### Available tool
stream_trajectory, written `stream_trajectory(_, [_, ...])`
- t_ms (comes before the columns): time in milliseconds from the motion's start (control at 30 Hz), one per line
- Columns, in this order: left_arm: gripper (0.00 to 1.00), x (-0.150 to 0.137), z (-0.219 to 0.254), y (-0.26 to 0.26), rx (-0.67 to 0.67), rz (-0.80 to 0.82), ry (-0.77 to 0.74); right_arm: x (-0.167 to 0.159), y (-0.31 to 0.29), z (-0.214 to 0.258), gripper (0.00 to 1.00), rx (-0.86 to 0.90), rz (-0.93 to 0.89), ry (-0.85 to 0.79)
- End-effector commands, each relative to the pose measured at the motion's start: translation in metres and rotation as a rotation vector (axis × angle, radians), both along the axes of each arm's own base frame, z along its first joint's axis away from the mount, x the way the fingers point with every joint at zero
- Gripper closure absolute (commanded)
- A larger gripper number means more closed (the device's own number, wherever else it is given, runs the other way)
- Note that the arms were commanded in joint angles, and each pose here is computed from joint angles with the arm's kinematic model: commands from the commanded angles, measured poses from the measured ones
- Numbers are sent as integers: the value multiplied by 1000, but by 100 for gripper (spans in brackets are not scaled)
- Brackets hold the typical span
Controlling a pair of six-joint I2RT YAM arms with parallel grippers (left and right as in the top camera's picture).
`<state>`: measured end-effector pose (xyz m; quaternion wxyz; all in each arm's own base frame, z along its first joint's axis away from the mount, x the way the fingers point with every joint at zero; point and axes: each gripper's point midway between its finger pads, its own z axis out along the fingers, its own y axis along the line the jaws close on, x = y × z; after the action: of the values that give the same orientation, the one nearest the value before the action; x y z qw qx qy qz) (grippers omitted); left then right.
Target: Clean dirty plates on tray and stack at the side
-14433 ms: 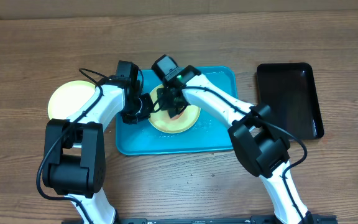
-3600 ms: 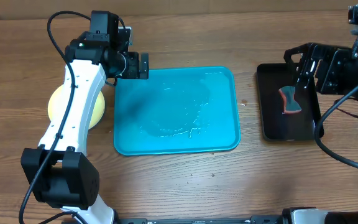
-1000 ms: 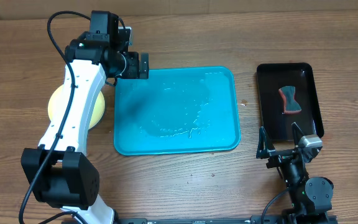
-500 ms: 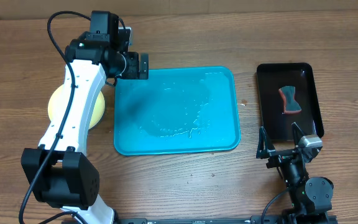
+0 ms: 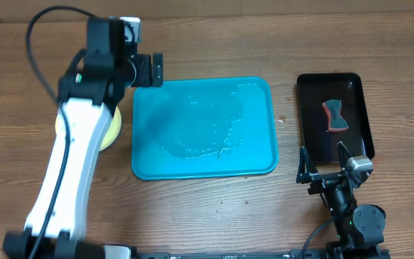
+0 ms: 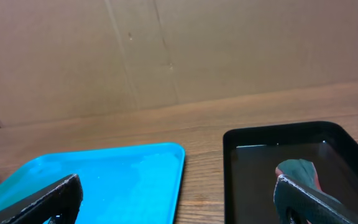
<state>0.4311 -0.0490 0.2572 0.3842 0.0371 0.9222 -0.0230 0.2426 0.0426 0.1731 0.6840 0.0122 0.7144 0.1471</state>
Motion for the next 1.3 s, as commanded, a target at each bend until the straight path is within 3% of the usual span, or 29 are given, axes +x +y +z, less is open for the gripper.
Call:
stream_trajectory(0, [0,-27,1,1,42,-55,-73,0,2,-3,0,7,9,1])
stream_trajectory(667, [0,-150,-65,28,15,-6,-514,0,2,-3,0,7,9,1])
stream_trajectory(1000, [0,-180,-54,31,100,-44,-704,0,2,-3,0,7,9,1])
stream_trajectory(1267, [0,-186,-78,43,133,-8,-740,0,2,-3,0,7,9,1])
